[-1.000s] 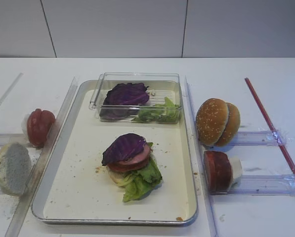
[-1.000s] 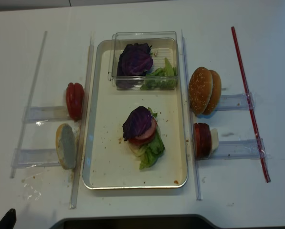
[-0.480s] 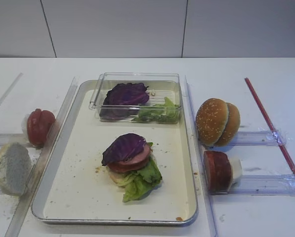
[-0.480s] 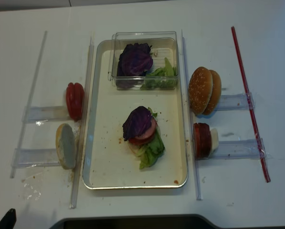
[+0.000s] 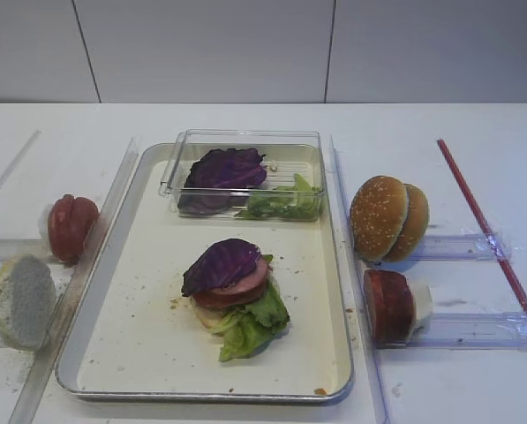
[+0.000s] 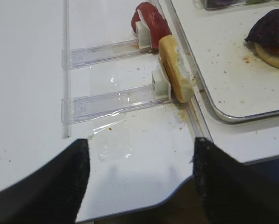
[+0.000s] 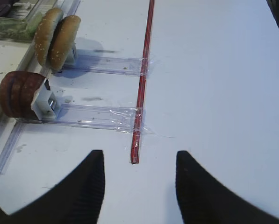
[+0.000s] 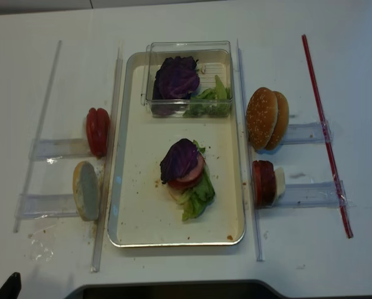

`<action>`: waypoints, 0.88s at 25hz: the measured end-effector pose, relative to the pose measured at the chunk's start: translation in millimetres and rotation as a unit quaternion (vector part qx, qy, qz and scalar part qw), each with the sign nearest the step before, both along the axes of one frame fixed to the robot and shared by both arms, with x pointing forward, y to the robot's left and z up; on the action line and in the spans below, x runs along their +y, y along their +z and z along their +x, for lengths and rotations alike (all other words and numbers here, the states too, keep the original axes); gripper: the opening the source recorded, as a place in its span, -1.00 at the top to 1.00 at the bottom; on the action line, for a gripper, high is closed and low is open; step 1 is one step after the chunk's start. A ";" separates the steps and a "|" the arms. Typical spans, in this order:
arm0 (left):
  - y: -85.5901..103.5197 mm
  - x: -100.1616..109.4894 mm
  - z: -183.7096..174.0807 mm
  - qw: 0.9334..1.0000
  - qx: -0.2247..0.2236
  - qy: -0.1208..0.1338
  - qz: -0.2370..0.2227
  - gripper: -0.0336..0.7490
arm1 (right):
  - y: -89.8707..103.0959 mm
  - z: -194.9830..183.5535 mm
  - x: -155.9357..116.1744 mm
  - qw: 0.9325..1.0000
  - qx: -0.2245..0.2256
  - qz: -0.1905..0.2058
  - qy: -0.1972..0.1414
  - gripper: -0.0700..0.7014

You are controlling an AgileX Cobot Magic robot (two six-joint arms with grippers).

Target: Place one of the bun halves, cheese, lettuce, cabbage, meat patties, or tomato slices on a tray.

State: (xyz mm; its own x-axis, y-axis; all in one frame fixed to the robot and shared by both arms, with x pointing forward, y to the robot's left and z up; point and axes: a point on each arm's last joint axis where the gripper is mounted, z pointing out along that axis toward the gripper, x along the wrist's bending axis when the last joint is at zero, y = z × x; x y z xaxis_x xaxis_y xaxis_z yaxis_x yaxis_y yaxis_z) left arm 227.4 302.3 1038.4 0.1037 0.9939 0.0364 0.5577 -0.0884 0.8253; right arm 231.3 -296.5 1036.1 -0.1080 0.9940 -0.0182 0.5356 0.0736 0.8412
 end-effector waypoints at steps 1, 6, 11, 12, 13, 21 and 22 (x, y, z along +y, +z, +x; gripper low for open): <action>0.0 0.0 0.0 1.000 0.000 0.000 0.000 -0.23 | 0.0 0.0 0.0 1.000 0.000 0.000 0.000 -0.17; 0.0 0.0 0.0 1.000 0.000 0.000 0.000 -0.23 | 0.0 0.0 0.0 1.000 0.000 0.000 0.000 -0.17; 0.0 0.0 0.0 1.000 0.000 0.000 0.000 -0.23 | 0.0 0.0 0.0 1.000 0.000 0.000 0.000 -0.17; 0.0 0.0 0.0 1.000 0.000 0.000 0.000 -0.23 | 0.0 0.0 0.0 1.000 0.000 0.000 0.000 -0.17; 0.0 0.0 0.0 1.000 0.000 0.000 0.000 -0.23 | 0.0 0.0 0.0 1.000 0.000 0.000 0.000 -0.17; 0.0 0.0 0.0 1.000 0.000 0.000 0.000 -0.23 | 0.0 0.0 0.0 1.000 0.000 0.000 0.000 -0.17; 0.0 0.0 0.0 1.000 0.000 0.000 0.000 -0.23 | 0.0 0.0 0.0 1.000 0.000 0.000 0.000 -0.17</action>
